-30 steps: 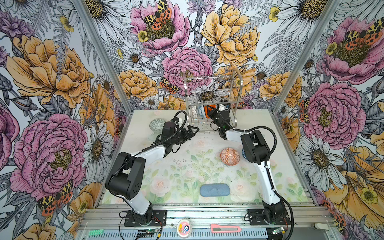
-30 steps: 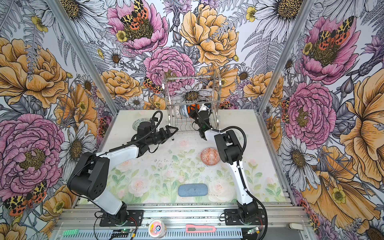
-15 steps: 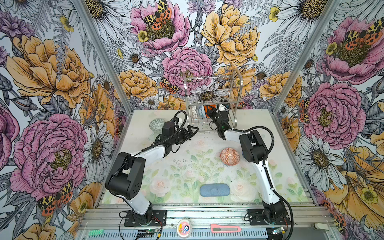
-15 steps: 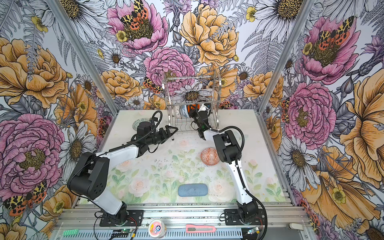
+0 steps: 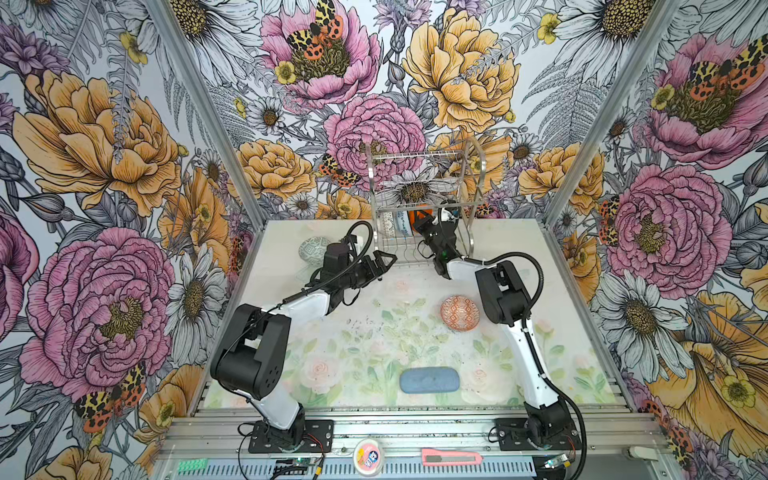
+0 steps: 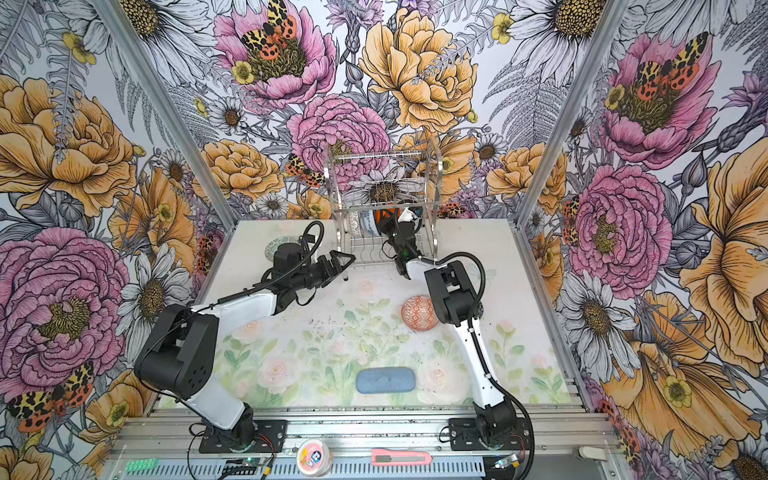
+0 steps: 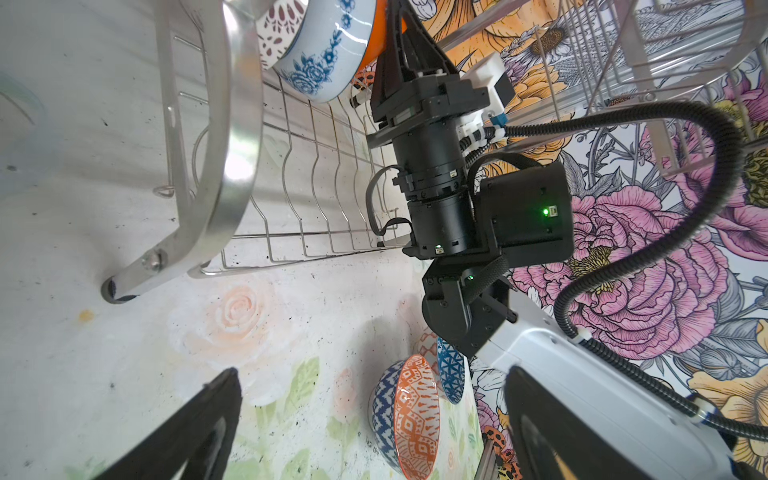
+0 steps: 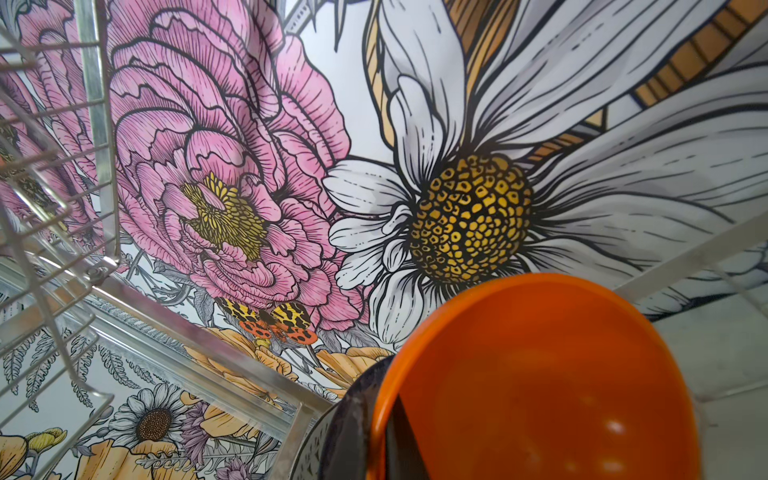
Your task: Load the bowls into the dish rack
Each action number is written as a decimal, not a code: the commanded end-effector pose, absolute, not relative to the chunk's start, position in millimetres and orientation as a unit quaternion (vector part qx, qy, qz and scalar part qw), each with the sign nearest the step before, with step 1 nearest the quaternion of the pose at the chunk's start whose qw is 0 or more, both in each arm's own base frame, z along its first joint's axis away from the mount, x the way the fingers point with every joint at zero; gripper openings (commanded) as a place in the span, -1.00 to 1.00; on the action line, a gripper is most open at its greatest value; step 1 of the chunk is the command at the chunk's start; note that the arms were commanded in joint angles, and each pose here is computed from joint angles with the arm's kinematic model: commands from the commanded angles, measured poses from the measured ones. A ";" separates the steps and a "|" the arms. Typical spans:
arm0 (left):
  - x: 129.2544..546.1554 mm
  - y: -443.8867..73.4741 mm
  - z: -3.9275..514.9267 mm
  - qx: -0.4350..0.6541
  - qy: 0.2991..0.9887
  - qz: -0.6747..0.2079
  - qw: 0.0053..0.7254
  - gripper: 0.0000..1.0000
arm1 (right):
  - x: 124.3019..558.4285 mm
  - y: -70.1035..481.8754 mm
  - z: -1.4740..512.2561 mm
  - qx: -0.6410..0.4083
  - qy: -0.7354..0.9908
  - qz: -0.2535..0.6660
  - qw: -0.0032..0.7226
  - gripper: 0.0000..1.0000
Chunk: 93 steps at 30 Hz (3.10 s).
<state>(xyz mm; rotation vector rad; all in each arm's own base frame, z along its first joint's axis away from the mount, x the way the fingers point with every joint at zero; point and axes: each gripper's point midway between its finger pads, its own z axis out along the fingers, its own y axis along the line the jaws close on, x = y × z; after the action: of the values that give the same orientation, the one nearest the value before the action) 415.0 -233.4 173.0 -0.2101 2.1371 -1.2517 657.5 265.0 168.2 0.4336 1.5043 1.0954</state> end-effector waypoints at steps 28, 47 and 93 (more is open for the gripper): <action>421.2 -235.0 183.3 -0.070 0.805 -0.490 0.328 0.97 | 664.0 257.1 116.9 0.199 0.672 0.471 0.535 -0.62; 422.6 -236.0 184.2 -0.070 0.804 -0.492 0.327 0.97 | 666.4 242.0 122.1 0.204 0.668 0.476 0.535 -0.65; 421.2 -235.2 188.1 -0.068 0.802 -0.493 0.331 0.97 | 662.6 227.8 99.5 0.177 0.651 0.540 0.504 -0.90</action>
<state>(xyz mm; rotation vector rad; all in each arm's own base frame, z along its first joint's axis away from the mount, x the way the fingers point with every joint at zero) 414.2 -234.4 171.5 -0.2050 2.1430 -1.2605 660.2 235.8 164.6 0.3517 1.4483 1.3198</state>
